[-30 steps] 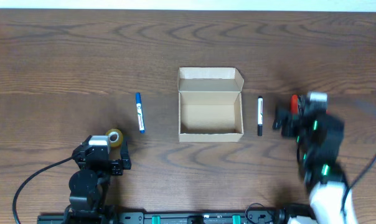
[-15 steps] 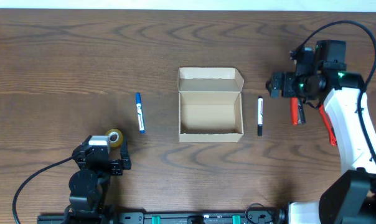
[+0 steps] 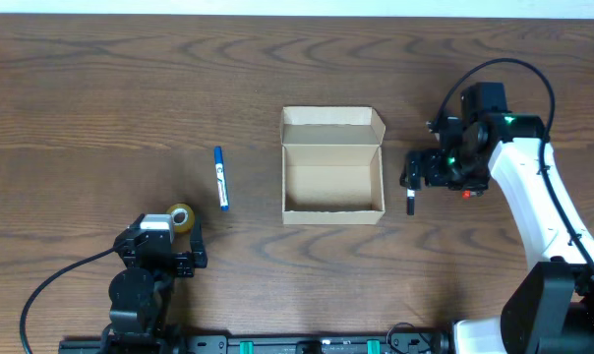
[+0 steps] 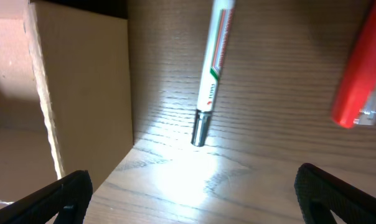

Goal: Pack container
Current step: 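Reach right gripper to the white black-capped marker and grasp it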

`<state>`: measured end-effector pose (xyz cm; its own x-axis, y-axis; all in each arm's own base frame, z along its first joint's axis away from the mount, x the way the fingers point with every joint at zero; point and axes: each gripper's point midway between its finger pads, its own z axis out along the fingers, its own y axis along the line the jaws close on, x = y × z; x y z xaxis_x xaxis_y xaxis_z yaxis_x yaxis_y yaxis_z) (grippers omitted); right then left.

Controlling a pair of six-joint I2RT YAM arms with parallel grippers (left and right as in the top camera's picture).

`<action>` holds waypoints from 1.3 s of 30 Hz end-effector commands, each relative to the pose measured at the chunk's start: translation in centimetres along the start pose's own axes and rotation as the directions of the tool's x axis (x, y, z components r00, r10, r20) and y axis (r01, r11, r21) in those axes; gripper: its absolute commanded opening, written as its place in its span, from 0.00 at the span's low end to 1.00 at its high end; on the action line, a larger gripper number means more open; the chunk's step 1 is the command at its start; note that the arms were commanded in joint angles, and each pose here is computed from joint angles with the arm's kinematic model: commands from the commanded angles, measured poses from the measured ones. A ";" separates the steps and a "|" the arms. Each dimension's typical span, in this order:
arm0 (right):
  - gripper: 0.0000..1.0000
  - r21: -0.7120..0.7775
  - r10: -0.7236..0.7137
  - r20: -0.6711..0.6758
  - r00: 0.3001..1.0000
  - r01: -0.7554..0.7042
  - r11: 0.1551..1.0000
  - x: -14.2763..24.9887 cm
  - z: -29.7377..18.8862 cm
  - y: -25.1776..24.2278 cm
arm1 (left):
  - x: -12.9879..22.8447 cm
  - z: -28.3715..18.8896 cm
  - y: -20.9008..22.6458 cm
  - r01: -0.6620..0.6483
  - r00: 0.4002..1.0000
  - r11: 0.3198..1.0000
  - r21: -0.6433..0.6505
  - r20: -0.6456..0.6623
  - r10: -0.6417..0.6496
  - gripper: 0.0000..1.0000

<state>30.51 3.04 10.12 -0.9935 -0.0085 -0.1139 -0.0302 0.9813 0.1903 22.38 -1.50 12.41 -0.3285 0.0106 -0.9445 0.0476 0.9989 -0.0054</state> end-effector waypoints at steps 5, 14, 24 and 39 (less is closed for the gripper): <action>0.99 0.082 0.087 -0.011 0.996 -0.086 0.993 0.1 0.8 -1.3 | 0.7 0.2 0.1 0.010 1.000 1.000 -0.008 -0.014 -0.010 0.95; 0.99 0.095 0.105 -0.119 0.987 -0.094 0.991 0.1 5.5 -2.2 | 0.7 0.2 0.1 0.010 1.000 1.000 -0.008 -0.014 -0.010 0.95; 0.99 0.104 0.131 -0.193 0.972 -0.112 0.988 0.1 10.3 -3.2 | 0.7 0.2 0.1 0.010 1.000 1.000 -0.008 -0.014 -0.010 0.95; 0.99 0.147 0.173 -0.170 0.970 -0.148 0.978 -0.5 11.5 -4.1 | 0.7 0.2 0.1 0.010 1.000 1.000 -0.008 -0.014 -0.010 0.95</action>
<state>32.97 1.33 -0.18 -0.9940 0.1006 0.0431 0.1038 0.9913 0.0809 22.38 -1.50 12.42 -0.3281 0.0101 -0.9446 0.0475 0.9989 -0.0058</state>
